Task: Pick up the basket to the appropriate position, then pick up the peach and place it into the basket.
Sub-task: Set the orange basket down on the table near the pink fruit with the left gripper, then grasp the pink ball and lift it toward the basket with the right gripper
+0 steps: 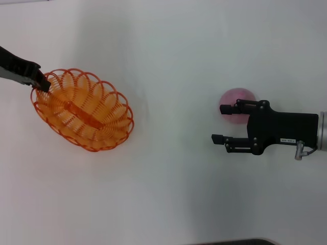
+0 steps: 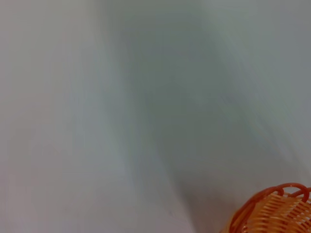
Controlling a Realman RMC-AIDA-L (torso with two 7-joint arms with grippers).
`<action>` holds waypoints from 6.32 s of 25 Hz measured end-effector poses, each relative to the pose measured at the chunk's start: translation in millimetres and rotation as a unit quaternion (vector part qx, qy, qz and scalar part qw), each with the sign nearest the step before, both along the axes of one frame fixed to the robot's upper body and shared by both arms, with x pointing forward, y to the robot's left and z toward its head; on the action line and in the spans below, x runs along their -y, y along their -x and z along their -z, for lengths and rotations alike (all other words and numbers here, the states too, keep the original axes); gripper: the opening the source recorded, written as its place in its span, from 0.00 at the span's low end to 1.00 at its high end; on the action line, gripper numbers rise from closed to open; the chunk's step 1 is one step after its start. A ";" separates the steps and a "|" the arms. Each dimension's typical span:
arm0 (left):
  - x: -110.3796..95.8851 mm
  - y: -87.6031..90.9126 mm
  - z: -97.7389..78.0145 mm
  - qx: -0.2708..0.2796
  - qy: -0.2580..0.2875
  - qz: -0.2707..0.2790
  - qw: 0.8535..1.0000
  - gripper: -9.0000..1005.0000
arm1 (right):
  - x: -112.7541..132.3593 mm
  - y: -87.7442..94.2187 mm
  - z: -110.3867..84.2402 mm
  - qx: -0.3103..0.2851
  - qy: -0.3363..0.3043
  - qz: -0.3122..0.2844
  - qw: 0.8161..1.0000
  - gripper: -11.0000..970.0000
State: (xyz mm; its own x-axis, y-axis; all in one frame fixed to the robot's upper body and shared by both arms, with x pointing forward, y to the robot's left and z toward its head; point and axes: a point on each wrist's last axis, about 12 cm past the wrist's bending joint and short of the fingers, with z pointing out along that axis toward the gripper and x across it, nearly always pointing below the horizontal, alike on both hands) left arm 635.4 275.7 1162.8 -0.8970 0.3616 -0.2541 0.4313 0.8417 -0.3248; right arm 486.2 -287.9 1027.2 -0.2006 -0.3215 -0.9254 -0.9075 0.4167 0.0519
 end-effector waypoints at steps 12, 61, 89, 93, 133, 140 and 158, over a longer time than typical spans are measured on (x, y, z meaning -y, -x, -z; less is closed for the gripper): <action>-19.1 18.3 4.5 -0.048 0.079 -0.057 0.994 0.09 | -0.9 1.3 1.6 -0.004 -0.002 0.001 1.000 0.81; -28.3 101.1 85.5 -0.033 0.240 -0.235 0.941 0.11 | 2.9 1.6 2.5 -0.017 -0.011 0.024 0.999 0.80; -28.9 98.1 85.2 -0.034 0.223 -0.242 0.944 0.26 | 3.0 1.8 2.6 -0.019 -0.011 0.025 0.999 0.80; -30.9 97.1 80.9 -0.027 0.221 -0.237 0.946 0.32 | 3.0 1.9 2.6 -0.019 -0.011 0.025 0.999 0.80; -46.3 130.6 69.0 0.281 0.261 0.114 0.916 0.83 | 1.8 -0.7 1.1 -0.016 -0.012 0.023 1.000 0.80; -52.8 147.6 81.8 0.315 0.229 0.140 0.910 0.83 | 2.3 0.3 1.6 -0.017 -0.012 0.024 0.999 0.80; -63.7 207.9 121.5 0.352 0.213 0.126 0.903 0.83 | 2.8 2.2 1.4 -0.016 -0.013 0.021 1.000 0.80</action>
State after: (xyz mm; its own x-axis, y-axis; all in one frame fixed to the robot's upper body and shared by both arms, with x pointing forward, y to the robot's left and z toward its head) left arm 427.5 339.4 1041.4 -0.3618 0.2673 -0.8931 0.8179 0.5508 -0.1665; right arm 484.0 -290.8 1025.8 -0.2426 -0.2873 -0.9266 -0.8870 0.4526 0.0919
